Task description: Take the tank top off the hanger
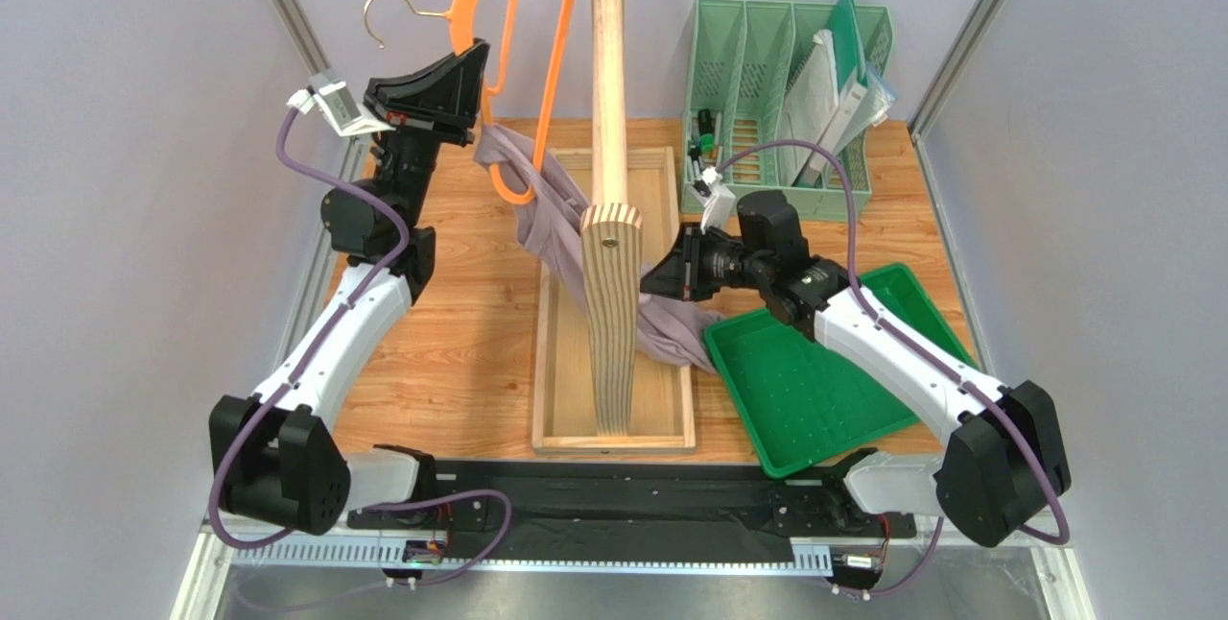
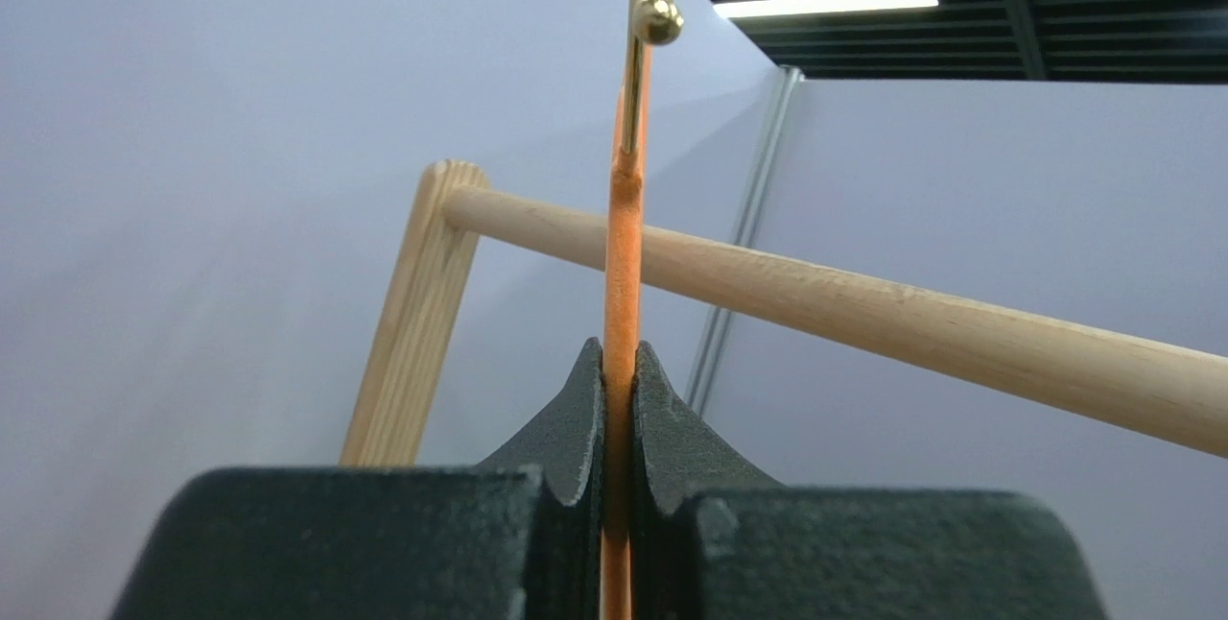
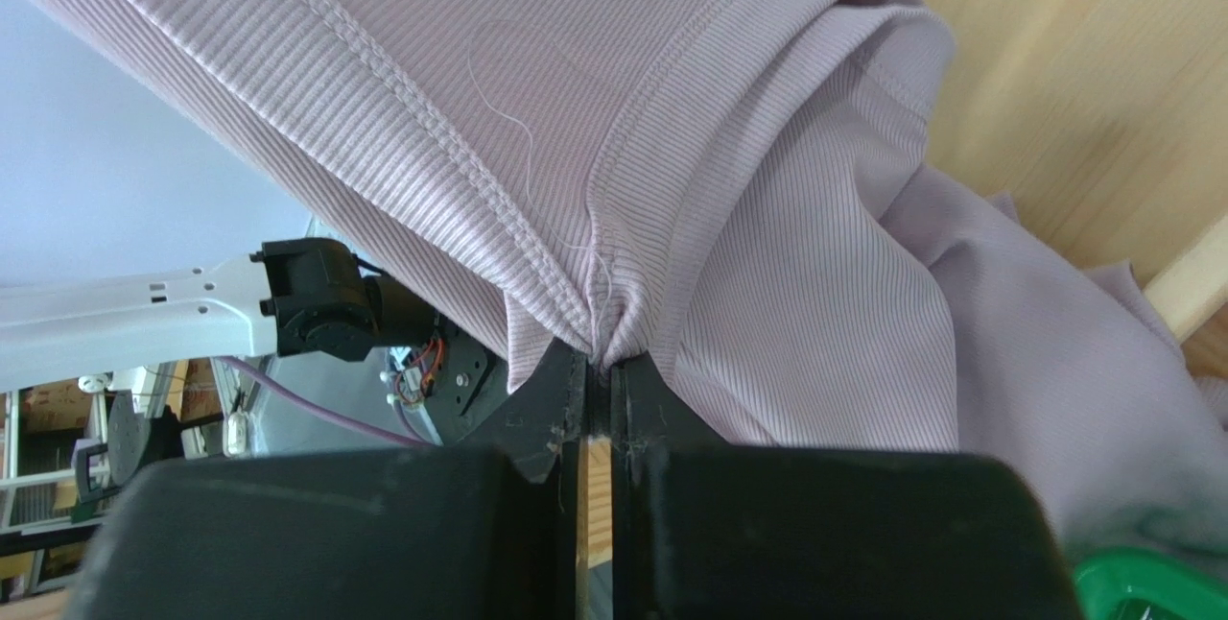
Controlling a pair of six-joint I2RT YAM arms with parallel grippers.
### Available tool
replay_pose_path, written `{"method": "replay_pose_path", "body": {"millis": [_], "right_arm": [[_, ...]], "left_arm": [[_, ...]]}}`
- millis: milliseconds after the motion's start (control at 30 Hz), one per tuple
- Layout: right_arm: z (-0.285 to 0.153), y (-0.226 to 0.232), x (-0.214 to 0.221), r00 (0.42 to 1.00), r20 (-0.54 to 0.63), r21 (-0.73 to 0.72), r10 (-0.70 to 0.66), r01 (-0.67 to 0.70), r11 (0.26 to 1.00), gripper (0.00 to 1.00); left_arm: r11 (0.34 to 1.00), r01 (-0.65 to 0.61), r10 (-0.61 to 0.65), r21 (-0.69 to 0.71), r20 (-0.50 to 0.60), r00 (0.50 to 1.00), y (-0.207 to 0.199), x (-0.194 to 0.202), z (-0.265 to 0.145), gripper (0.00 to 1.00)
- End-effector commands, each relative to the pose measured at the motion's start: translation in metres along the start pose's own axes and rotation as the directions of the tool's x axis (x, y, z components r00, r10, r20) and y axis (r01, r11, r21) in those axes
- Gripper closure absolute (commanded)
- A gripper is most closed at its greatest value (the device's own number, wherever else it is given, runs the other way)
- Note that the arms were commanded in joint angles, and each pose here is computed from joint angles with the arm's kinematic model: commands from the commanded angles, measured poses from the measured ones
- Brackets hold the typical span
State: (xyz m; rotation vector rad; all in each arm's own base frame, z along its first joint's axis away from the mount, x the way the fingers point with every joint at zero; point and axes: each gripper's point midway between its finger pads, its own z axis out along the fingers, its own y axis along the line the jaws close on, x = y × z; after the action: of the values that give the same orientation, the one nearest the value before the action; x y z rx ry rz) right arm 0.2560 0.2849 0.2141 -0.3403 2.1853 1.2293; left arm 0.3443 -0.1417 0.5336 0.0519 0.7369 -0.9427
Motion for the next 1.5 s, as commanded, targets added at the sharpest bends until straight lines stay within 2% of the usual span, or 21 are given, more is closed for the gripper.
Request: {"method": "replay_pose_path", "body": {"millis": [0, 100, 233, 267, 333, 400, 500, 600, 633, 700, 733, 800, 833, 900, 933, 967, 1033, 1133, 1167, 1267, 1467], "right_arm": [[-0.001, 0.018, -0.027, 0.998, 0.034, -0.027, -0.060, 0.061, 0.998, 1.00], [0.000, 0.020, -0.035, 0.997, 0.043, -0.027, -0.069, 0.070, 0.997, 1.00], [0.009, 0.032, -0.039, 0.999, 0.028, -0.107, -0.040, 0.042, 0.993, 1.00], [0.012, 0.040, -0.046, 0.998, 0.043, -0.153, -0.051, 0.057, 0.987, 0.98], [0.016, 0.060, -0.050, 0.999, 0.016, -0.262, -0.032, 0.035, 0.964, 0.97], [0.016, 0.074, -0.073, 0.997, 0.059, -0.286, -0.043, 0.058, 0.957, 0.96], [0.024, 0.070, -0.086, 0.997, 0.066, -0.229, -0.041, 0.055, 0.972, 0.96], [0.029, 0.038, -0.087, 0.996, 0.065, -0.070, -0.065, 0.069, 0.995, 0.97], [0.029, 0.032, -0.089, 0.993, 0.062, -0.025, -0.096, 0.098, 0.995, 0.96], [0.027, 0.004, -0.074, 0.993, -0.007, 0.091, -0.119, 0.119, 0.989, 0.96], [0.027, -0.003, -0.065, 0.993, -0.030, 0.105, -0.114, 0.116, 0.988, 0.96], [0.026, -0.006, -0.055, 0.989, -0.054, 0.095, -0.140, 0.144, 0.985, 0.95], [0.026, -0.012, -0.044, 0.988, -0.080, 0.108, -0.133, 0.141, 0.984, 0.94], [0.025, -0.027, -0.032, 0.987, -0.103, 0.174, -0.126, 0.143, 0.974, 0.94], [0.027, -0.031, -0.023, 0.985, -0.119, 0.199, -0.123, 0.145, 0.969, 0.94], [0.024, -0.043, -0.007, 0.983, -0.158, 0.256, -0.090, 0.129, 0.958, 0.93], [0.023, -0.058, 0.010, 0.982, -0.180, 0.369, -0.063, 0.127, 0.921, 0.87], [0.021, -0.066, 0.039, 0.971, -0.228, 0.432, -0.077, 0.171, 0.885, 0.75], [0.021, -0.069, 0.044, 0.969, -0.238, 0.450, -0.074, 0.177, 0.875, 0.65], [0.022, -0.080, 0.059, 0.962, -0.266, 0.475, -0.064, 0.189, 0.859, 0.44], [0.033, -0.088, 0.069, 0.945, -0.311, 0.549, -0.105, 0.268, 0.792, 0.22]], "left_arm": [[0.961, -0.098, 0.041, 0.258, 0.218, 0.975, -0.071, -0.075, 0.010, 1.00], [0.981, -0.077, 0.019, 0.178, 0.309, 0.951, -0.062, -0.095, 0.002, 1.00], [0.999, 0.029, -0.044, 0.039, 0.497, 0.866, -0.049, -0.141, -0.017, 1.00], [0.997, 0.026, -0.060, 0.070, 0.537, 0.841, -0.053, -0.150, -0.019, 1.00], [0.982, 0.056, -0.145, 0.180, 0.533, 0.834, -0.064, -0.159, -0.016, 1.00], [0.969, 0.039, -0.150, 0.243, 0.459, 0.876, -0.075, -0.144, -0.010, 1.00], [0.968, 0.058, -0.157, 0.244, 0.409, 0.899, -0.075, -0.126, -0.018, 1.00], [0.976, 0.003, -0.083, 0.219, 0.357, 0.930, -0.080, -0.116, -0.020, 1.00], [0.990, -0.024, -0.014, 0.136, 0.275, 0.961, -0.066, -0.099, -0.016, 1.00], [0.986, -0.102, 0.077, 0.132, 0.180, 0.981, -0.085, -0.102, -0.021, 1.00], [0.997, -0.073, 0.071, 0.030, 0.049, 0.996, -0.066, -0.079, -0.025, 1.00], [0.992, -0.122, 0.122, -0.023, 0.013, 0.992, -0.069, -0.085, -0.042, 1.00], [0.989, -0.121, 0.115, -0.089, -0.073, 0.991, -0.056, -0.070, -0.053, 1.00], [0.978, -0.167, 0.150, -0.124, -0.137, 0.979, -0.063, -0.074, -0.074, 1.00], [0.964, -0.169, 0.110, -0.206, -0.267, 0.957, -0.047, -0.051, -0.094, 1.00], [0.956, -0.175, 0.102, -0.237, -0.294, 0.950, -0.050, -0.054, -0.108, 1.00], [0.919, -0.187, 0.037, -0.348, -0.397, 0.917, -0.037, -0.037, -0.144, 1.00], [0.894, -0.210, -0.014, -0.395, -0.493, 0.870, -0.033, -0.019, -0.183, 1.00], [0.892, -0.209, -0.027, -0.402, -0.507, 0.861, -0.034, -0.016, -0.190, 1.00], [0.901, -0.187, -0.057, -0.393, -0.534, 0.844, -0.042, -0.007, -0.209, 1.00], [0.909, -0.182, -0.058, -0.375, -0.546, 0.836, -0.051, -0.007, -0.224, 1.00]]}}
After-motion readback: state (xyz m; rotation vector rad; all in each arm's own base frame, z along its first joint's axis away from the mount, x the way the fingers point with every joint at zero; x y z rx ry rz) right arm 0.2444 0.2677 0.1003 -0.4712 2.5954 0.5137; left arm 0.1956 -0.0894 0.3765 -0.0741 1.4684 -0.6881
